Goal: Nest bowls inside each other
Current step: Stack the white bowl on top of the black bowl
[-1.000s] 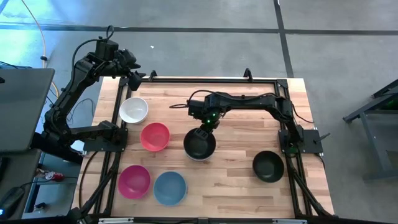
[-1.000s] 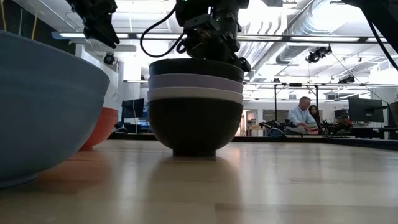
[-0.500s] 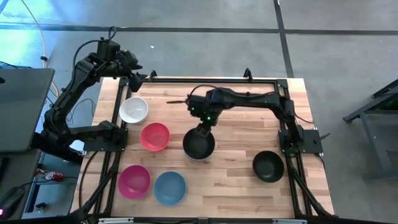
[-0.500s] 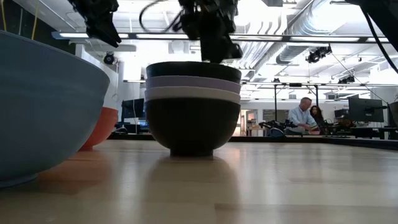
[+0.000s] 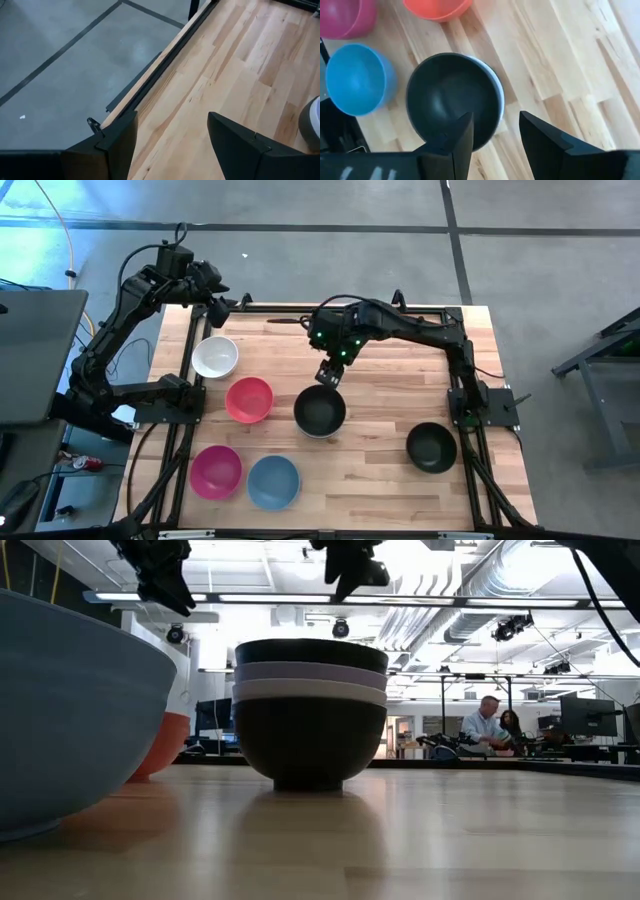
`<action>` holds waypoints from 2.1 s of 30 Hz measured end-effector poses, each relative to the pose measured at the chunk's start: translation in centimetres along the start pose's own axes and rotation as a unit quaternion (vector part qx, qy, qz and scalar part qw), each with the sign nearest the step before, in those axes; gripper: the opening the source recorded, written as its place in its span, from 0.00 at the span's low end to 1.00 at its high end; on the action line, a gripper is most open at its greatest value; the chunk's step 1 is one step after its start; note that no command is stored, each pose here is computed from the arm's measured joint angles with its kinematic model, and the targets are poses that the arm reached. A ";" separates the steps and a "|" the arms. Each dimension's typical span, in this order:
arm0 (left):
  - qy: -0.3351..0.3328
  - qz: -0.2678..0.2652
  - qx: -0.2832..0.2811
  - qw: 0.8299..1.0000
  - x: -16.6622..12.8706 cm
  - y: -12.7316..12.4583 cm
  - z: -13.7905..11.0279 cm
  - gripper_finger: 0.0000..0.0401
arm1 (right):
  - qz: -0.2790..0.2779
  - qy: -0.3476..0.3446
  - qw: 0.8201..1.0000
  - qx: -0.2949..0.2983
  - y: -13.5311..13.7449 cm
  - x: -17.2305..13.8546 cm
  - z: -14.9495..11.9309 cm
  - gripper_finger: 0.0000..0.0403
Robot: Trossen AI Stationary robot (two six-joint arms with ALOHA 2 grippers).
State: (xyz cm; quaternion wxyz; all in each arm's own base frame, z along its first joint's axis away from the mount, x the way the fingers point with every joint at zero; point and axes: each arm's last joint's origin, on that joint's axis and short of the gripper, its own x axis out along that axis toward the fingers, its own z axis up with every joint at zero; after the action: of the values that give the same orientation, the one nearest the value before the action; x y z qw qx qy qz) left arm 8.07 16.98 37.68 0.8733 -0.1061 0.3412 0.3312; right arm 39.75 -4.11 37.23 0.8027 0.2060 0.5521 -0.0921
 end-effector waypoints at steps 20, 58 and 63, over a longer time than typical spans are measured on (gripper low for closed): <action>0.257 0.086 0.023 0.962 4.4 -2.1 -1.5 0.57 | -0.028 -0.014 0.983 -0.179 -0.7 -4.2 -2.0 0.38; 0.572 0.022 0.133 0.809 18.8 -0.7 -6.5 0.52 | 0.089 -0.044 0.943 -0.319 0.0 -7.4 -3.7 0.38; 0.579 0.024 0.145 0.802 19.5 -0.9 -7.3 0.52 | 0.089 -0.051 0.942 -0.320 0.0 -7.4 -3.6 0.38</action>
State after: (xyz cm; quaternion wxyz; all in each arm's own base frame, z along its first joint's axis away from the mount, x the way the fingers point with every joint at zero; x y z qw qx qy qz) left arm 15.51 23.12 19.25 0.5103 -0.1418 0.8300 0.1751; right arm 33.97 -3.14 43.00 0.8583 -0.0187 0.4901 0.1508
